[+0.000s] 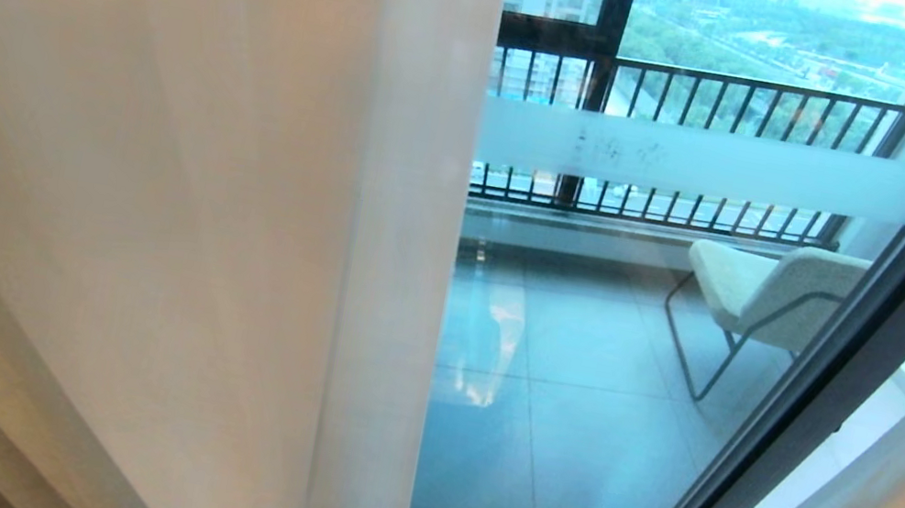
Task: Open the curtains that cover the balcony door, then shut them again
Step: Pull the inner curtains open on both sides
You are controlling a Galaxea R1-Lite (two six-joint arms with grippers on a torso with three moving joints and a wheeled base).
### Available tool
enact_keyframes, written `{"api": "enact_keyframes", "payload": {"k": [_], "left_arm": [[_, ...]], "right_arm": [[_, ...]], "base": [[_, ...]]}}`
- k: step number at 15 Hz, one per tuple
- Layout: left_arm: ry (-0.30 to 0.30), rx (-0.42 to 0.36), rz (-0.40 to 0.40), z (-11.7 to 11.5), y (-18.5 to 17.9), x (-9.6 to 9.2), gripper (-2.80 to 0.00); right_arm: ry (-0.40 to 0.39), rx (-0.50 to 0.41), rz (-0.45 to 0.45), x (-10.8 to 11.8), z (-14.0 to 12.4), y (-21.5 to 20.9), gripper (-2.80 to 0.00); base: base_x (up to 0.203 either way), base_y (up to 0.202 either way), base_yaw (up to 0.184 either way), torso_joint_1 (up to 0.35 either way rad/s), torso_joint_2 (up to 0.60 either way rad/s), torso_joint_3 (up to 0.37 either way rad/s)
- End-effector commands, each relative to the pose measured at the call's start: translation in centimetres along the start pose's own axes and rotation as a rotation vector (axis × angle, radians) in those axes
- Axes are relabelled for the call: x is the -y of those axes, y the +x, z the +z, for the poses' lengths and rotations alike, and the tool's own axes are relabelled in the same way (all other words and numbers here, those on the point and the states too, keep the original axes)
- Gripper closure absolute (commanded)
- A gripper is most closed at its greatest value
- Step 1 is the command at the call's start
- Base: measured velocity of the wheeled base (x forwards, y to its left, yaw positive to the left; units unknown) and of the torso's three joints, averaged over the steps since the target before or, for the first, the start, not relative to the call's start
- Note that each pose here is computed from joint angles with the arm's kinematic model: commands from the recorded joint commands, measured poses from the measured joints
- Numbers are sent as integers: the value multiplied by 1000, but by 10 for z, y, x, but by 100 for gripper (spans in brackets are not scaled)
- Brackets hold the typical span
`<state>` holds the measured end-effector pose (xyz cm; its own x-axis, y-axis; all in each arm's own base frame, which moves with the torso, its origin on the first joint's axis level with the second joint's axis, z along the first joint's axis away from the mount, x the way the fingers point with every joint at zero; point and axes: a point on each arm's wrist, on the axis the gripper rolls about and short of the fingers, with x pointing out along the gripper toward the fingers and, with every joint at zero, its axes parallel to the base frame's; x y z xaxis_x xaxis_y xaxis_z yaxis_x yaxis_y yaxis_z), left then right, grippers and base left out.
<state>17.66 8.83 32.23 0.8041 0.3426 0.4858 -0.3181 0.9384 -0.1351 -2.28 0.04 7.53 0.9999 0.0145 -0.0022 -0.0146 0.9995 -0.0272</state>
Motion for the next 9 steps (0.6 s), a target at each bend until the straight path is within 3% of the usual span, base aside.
{"api": "enact_keyframes", "payload": {"k": [1,9], "left_arm": [[14,14,59,2,2,-14,0],[56,102,242,19,18,-66,0]], "right_arm": [[0,1,1,0,0,0,0],[0,1,1,0,0,0,0]], "base": [[0,0,0,0,0,0],[0,0,0,0,0,0]]}}
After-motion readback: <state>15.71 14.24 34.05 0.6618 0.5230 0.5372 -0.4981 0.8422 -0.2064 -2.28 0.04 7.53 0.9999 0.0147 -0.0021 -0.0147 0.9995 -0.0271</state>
